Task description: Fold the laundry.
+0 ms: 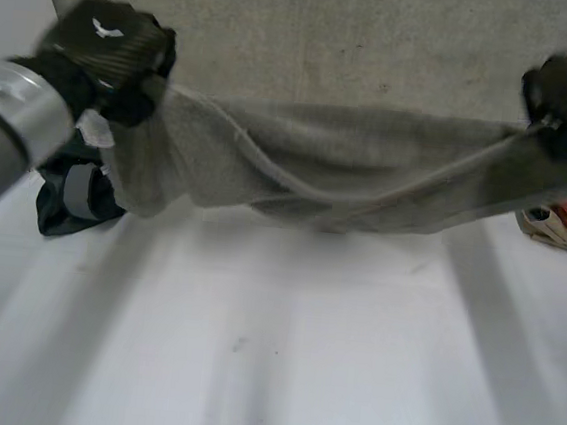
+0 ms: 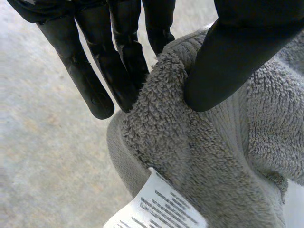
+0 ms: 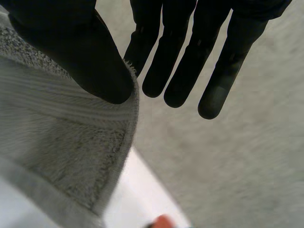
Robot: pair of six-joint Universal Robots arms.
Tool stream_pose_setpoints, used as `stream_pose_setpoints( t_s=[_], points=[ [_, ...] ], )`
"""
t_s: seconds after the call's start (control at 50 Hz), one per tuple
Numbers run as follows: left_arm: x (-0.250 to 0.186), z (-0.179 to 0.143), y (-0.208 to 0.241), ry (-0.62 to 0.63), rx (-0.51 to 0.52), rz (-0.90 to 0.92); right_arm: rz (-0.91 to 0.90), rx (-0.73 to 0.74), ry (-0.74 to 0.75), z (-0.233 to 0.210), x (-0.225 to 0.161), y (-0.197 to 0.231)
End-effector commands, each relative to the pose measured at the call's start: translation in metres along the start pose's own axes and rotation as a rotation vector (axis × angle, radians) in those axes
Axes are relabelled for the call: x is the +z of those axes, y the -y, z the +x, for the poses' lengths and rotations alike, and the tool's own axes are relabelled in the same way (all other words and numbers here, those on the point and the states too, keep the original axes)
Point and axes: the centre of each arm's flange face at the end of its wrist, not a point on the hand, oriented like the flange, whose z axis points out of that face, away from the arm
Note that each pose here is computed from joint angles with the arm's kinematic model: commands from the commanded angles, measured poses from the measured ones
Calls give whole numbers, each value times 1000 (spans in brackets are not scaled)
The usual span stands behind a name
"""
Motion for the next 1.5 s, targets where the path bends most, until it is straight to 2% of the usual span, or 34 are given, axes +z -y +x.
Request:
stream_pose_setpoints(
  t_s=[0.02,0.12,0.24,0.32,0.38,0.44,0.46,0.52,0.54,0.62,0.7,0.88,1.0,1.08,1.16,1.3,1.5],
  points=[
    [-28,-15,6,-14,-89,-97,37,-24,-55,30,-14,40],
    [-22,-10,-24,-65,-148,-237,-38,-37,22,19,-10,29],
    [3,10,-80,-141,-196,-404,-161,-92,154,-25,12,-7],
    [30,22,-107,-159,-183,-400,-242,-90,174,-50,36,-43],
    [56,24,-115,-132,-161,-335,-214,-78,133,-66,59,-57],
    [85,14,-100,-65,-122,-180,-105,-31,21,-63,86,-56],
    [96,7,-84,-28,-110,-80,-2,20,-72,-53,99,-45],
    [108,-7,-46,51,-115,136,153,99,-194,-35,111,-28],
    [110,-11,-35,72,-127,198,265,149,-264,-22,113,-13],
    [109,-22,-2,133,-181,424,555,207,-379,1,106,27],
    [104,-17,6,130,-216,520,661,175,-410,4,96,46],
    [104,11,-50,66,-239,332,482,159,-222,-42,94,11],
    [92,43,-118,4,-249,87,259,148,-80,-83,90,-45],
    [69,65,-169,-43,-212,-106,105,149,7,-107,79,-87],
    [47,78,-195,-88,-161,-210,-38,132,91,-128,64,-127],
    [21,79,-187,-112,-94,-229,-98,101,128,-129,53,-145],
    [19,65,-174,-75,-71,-197,-103,138,140,-127,48,-143]
  ],
)
